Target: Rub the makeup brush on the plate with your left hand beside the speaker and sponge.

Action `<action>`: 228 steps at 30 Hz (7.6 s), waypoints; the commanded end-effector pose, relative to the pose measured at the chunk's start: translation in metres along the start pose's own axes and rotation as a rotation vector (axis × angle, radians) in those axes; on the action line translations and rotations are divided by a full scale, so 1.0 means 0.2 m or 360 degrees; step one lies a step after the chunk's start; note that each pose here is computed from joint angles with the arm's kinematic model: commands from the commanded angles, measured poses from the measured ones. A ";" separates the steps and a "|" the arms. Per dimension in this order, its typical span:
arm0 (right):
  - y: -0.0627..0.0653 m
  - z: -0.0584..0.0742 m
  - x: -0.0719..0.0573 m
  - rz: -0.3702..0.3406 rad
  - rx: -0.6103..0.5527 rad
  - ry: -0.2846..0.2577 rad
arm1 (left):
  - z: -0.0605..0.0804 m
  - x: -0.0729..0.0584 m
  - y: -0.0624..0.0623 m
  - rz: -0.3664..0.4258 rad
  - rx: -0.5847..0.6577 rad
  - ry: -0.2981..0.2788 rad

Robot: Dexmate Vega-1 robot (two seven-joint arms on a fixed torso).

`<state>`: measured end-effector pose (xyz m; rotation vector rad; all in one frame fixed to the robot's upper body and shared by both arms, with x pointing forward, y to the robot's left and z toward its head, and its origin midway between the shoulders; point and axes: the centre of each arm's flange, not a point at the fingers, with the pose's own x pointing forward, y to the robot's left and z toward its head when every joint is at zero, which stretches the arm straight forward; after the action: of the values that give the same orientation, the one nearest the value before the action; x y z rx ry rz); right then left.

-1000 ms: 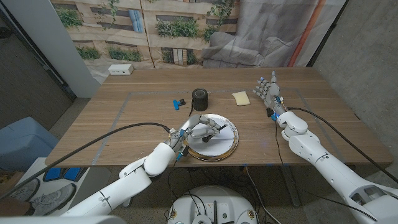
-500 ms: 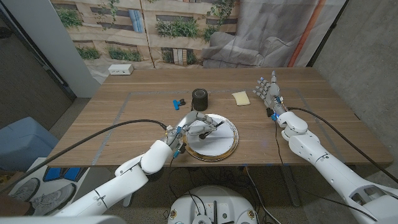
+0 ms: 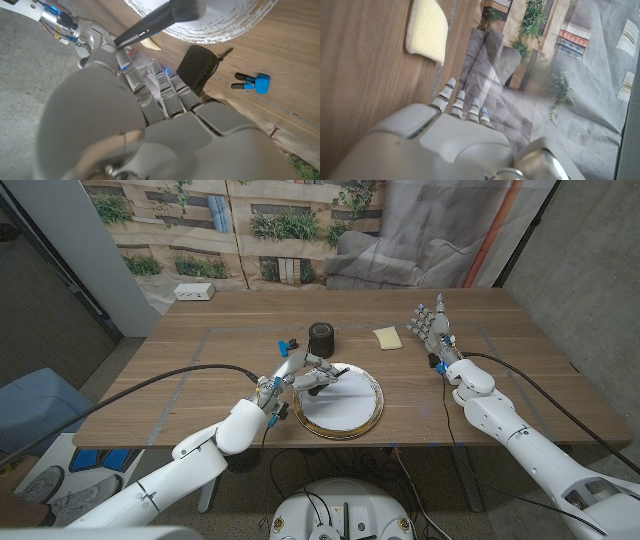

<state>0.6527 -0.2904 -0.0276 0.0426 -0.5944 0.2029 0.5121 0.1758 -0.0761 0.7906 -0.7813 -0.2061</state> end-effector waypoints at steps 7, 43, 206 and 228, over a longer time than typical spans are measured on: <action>0.00 0.00 0.00 0.0006 0.0001 0.0001 | -0.03 -0.02 0.14 0.0074 0.0289 0.0023; 0.00 0.00 0.00 0.0000 0.0000 0.0000 | -0.21 -0.08 0.47 0.0141 0.0969 -0.0092; 0.00 0.00 0.00 -0.0001 0.0000 0.0001 | -0.72 0.07 0.62 0.0307 -0.0101 0.0263; 0.00 0.00 0.00 -0.0001 0.0000 0.0001 | -0.75 0.15 0.42 0.0498 -0.0582 0.0370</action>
<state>0.6523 -0.2909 -0.0274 0.0428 -0.5944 0.2021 0.6150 0.3209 -0.0541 0.4949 -0.6654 0.0237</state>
